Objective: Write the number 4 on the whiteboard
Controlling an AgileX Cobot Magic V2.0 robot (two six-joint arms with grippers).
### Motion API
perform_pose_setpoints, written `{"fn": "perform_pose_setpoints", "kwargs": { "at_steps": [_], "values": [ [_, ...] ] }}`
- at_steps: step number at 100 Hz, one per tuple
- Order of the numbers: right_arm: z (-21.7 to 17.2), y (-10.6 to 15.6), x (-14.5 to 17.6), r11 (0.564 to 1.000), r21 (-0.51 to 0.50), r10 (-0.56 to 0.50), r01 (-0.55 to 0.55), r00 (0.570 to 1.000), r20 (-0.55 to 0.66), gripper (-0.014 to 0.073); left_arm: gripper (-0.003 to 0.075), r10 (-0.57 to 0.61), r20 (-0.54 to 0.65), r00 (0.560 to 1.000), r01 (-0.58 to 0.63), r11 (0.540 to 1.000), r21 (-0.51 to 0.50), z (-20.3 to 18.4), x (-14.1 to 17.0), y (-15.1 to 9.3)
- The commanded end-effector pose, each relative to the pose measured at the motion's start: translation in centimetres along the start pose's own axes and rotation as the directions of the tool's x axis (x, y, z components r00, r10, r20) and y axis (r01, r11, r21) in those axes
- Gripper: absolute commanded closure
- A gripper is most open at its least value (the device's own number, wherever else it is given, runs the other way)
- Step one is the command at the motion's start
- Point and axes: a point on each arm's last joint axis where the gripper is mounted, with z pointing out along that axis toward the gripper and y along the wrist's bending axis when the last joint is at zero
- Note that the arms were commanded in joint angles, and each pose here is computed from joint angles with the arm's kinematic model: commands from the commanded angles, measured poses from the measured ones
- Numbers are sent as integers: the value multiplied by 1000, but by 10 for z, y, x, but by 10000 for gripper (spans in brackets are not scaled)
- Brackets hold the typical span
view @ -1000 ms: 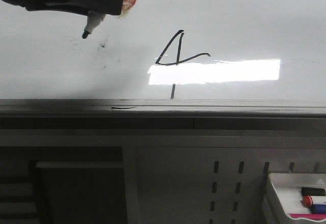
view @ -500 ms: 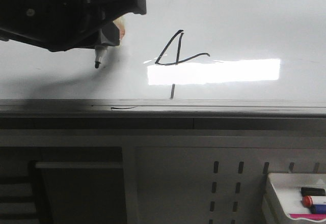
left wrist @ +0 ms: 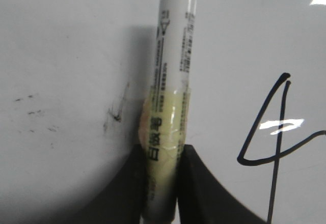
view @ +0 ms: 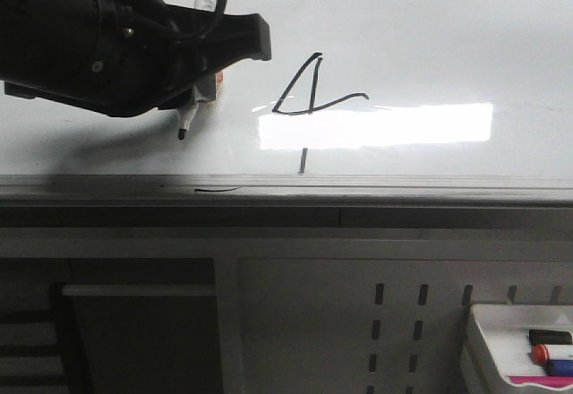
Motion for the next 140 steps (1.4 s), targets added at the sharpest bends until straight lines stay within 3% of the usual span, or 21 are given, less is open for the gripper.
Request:
{"fn": "perform_pose_setpoints", "kwargs": {
  "at_steps": [1, 16, 39, 88, 95, 117, 140],
  "values": [
    [-5, -5, -12, 999, 41, 23, -26, 997, 70, 661, 740, -10, 105, 994, 10, 1000, 5, -5, -21, -4],
    [-5, -5, -12, 999, 38, 31, -34, 997, 72, 661, 740, -13, 91, 996, 13, 1000, 7, -4, -20, -3],
    [-5, -4, -13, 998, 30, 62, -64, 995, 81, 661, 741, -53, -27, 998, 54, 998, 12, 7, -19, 15],
    [-5, -4, -13, 997, 29, 63, -66, 995, 82, 661, 738, -64, -20, 998, 64, 998, -8, 9, -21, 21],
    [-5, -4, -13, 997, 29, 63, -66, 995, 82, 661, 707, -64, -20, 998, 64, 998, -8, 9, -21, 21],
    [-5, -4, -13, 997, 30, 63, -66, 995, 83, 661, 487, -64, -5, 998, 64, 998, -18, 9, -23, 22],
    [-5, -4, -13, 997, 32, 63, -66, 994, 84, 661, 476, -64, 5, 998, 64, 998, -24, 9, -24, 22]
  ]
}}
